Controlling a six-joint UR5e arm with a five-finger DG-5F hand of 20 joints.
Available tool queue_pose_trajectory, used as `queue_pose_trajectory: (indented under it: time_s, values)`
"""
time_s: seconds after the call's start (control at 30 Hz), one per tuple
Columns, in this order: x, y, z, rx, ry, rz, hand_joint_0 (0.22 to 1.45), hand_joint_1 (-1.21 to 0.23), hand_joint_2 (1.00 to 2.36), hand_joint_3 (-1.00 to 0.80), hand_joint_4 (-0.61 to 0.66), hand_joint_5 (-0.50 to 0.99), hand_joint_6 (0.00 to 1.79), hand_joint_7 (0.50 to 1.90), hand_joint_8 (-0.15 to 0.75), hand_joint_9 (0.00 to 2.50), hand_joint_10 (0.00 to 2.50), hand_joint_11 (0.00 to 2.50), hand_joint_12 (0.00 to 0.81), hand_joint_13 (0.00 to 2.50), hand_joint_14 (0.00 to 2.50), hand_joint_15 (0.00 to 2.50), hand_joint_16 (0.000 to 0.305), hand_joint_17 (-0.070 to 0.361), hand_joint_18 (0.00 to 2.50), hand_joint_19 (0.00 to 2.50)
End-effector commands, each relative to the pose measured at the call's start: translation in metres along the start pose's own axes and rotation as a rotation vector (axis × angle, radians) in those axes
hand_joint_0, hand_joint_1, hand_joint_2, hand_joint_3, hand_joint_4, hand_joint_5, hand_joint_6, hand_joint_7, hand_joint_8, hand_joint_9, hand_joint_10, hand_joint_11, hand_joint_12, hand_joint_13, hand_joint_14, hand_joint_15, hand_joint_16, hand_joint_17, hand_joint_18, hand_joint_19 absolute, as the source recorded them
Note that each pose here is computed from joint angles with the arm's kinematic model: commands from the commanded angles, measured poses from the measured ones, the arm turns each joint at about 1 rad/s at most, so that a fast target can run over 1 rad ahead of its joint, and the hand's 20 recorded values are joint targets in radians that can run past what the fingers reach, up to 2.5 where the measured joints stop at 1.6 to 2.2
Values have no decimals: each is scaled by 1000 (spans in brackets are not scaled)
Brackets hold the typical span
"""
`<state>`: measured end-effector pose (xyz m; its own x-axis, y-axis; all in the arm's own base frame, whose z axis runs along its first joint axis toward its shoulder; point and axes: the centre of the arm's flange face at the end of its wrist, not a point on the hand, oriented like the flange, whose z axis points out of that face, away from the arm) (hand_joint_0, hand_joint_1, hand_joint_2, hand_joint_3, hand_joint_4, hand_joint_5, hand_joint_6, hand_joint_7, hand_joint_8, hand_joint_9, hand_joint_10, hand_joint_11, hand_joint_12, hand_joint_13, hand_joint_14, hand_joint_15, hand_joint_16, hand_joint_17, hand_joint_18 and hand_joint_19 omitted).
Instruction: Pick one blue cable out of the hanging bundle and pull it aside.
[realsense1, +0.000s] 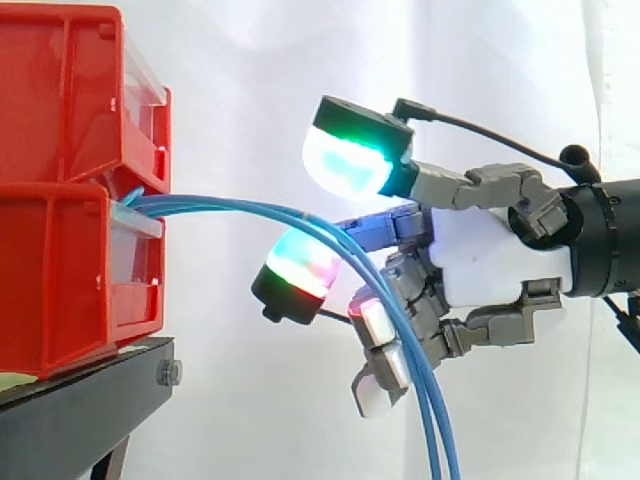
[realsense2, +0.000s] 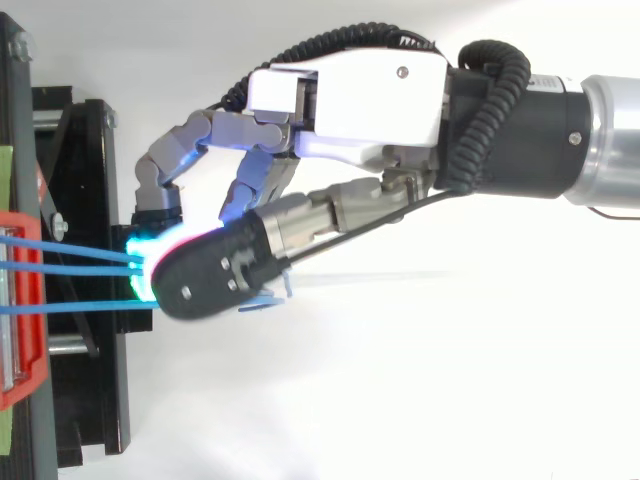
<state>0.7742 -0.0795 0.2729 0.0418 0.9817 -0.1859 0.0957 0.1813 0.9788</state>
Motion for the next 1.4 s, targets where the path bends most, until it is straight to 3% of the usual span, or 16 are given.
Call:
queue_pose_trajectory:
  time_s: [0.0,0.13,0.23,0.37,0.47,0.53,0.7,0.87,1.0,1.1,1.3,1.37]
  values:
    - [0,-1,0,1,0,0,545,-661,1006,-437,48,-83,858,1021,281,1185,19,492,299,1091,24,598,47,105,787,506]
    - [0,-1,0,1,0,0,592,-736,1018,-259,26,-90,875,1079,275,1154,19,531,294,1076,26,605,44,98,776,508]
    - [0,-1,0,1,0,1,618,-792,1022,-140,-12,-106,923,958,279,1112,22,563,293,1062,26,612,44,98,781,493]
    - [0,0,0,0,0,2,651,-820,1023,-99,-86,-113,943,942,277,1088,20,571,293,1057,26,605,43,98,785,486]
    - [-2,-1,0,2,-3,2,702,-854,1023,-154,-140,-126,955,952,266,1057,21,565,285,1038,24,605,42,95,781,468]
    - [-2,-1,0,2,-1,2,750,-871,1017,-281,-164,-134,961,898,251,1033,19,562,280,1021,25,593,42,95,773,455]
    - [-3,-2,-1,7,3,1,790,-901,1000,-500,-204,-138,963,941,238,1008,21,563,272,1010,25,589,41,93,779,423]
    - [-3,-2,-1,9,8,1,715,-890,1000,-500,-98,-133,961,836,244,1028,19,573,272,1017,25,584,41,92,788,428]
    - [-4,-3,-1,11,7,-1,576,-826,1000,-500,2,-116,934,769,256,1071,19,561,286,1044,24,601,42,94,799,465]
    - [-4,-2,-2,15,14,0,520,-745,1000,-500,25,-111,908,812,279,1096,18,556,302,1062,23,600,45,102,827,468]
    - [-5,-5,-3,27,20,2,507,-627,1000,-500,43,-110,890,835,285,1112,20,545,312,1072,25,601,48,108,839,487]
    - [-7,-5,-3,28,19,2,575,-608,1000,-500,21,-111,887,866,273,1110,21,555,297,1057,23,610,45,101,816,509]
